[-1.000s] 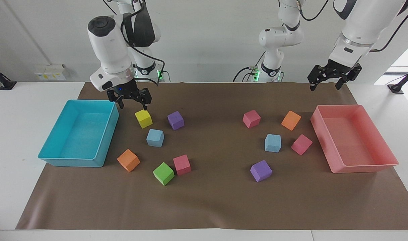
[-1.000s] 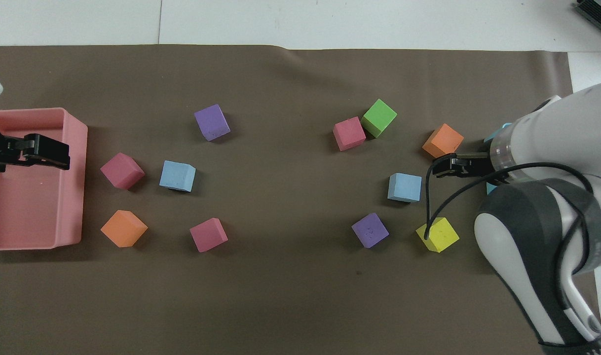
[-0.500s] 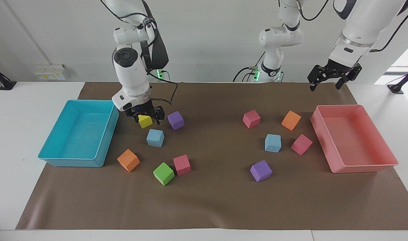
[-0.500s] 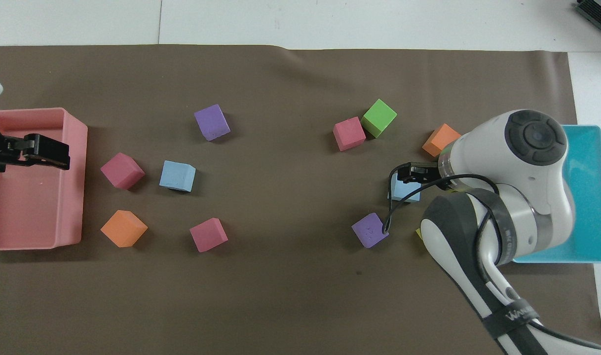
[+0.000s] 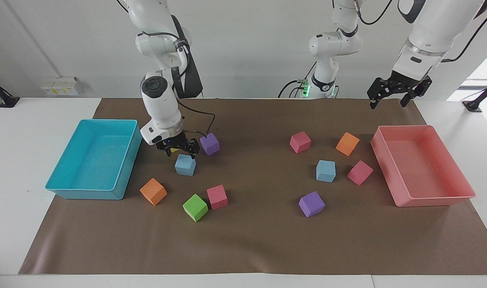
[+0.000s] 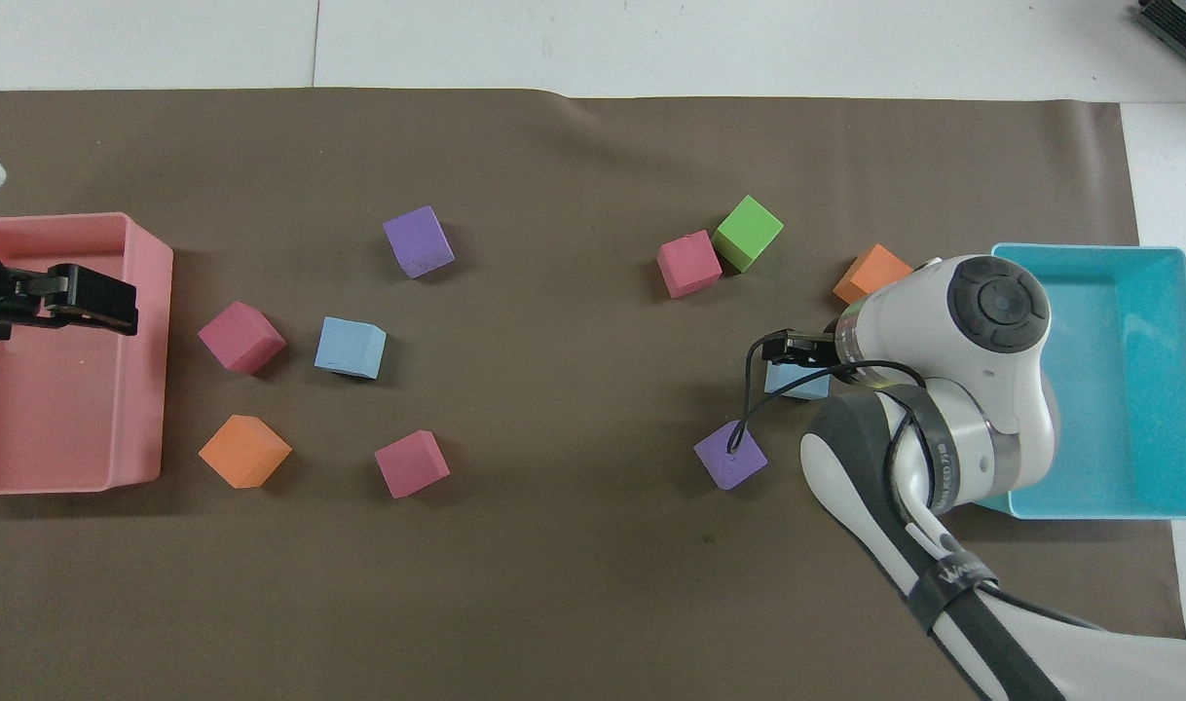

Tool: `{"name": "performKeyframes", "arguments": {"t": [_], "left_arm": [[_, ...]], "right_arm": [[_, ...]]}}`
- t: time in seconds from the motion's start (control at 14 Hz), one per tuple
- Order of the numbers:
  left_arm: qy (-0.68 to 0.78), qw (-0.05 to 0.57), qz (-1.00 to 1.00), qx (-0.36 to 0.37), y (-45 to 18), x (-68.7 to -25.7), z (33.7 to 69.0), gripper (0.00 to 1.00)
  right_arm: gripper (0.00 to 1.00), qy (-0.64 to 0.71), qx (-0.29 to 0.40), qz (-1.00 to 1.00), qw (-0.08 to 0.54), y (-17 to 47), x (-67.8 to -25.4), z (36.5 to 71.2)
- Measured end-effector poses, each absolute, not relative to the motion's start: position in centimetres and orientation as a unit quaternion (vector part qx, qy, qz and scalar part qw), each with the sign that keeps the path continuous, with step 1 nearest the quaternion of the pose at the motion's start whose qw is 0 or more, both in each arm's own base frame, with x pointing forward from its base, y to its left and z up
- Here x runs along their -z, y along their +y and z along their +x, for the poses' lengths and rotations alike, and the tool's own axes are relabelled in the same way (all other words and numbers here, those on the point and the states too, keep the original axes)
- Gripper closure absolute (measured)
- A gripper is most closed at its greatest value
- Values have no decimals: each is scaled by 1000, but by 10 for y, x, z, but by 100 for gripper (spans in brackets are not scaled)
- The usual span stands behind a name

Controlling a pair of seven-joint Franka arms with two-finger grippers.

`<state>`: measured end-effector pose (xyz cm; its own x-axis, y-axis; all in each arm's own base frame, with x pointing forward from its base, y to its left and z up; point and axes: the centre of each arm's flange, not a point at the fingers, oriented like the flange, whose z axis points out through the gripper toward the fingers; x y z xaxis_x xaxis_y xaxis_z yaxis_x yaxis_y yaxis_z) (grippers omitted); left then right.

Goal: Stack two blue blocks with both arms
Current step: 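Reach the right gripper down and grasp the nearby light blue cube, then lift the light blue cube and carry it toward the table center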

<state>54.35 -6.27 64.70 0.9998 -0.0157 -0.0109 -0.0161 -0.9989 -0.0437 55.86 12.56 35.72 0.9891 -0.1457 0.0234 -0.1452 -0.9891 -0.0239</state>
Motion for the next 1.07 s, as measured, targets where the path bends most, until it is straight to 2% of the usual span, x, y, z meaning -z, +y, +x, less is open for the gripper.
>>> {"name": "performKeyframes", "arguments": {"t": [0.29, 0.86, 1.07], "left_arm": [[8, 22, -1000, -5, -63, -647, 544, 0], [8, 22, -1000, -5, -63, -647, 544, 0], [8, 22, -1000, -5, -63, -647, 544, 0]], "right_arm": [[0, 62, 6, -998, 8, 121, -326, 554], [0, 63, 7, -998, 7, 119, -305, 554], [32, 61, 7, -998, 7, 122, -305, 553]]}}
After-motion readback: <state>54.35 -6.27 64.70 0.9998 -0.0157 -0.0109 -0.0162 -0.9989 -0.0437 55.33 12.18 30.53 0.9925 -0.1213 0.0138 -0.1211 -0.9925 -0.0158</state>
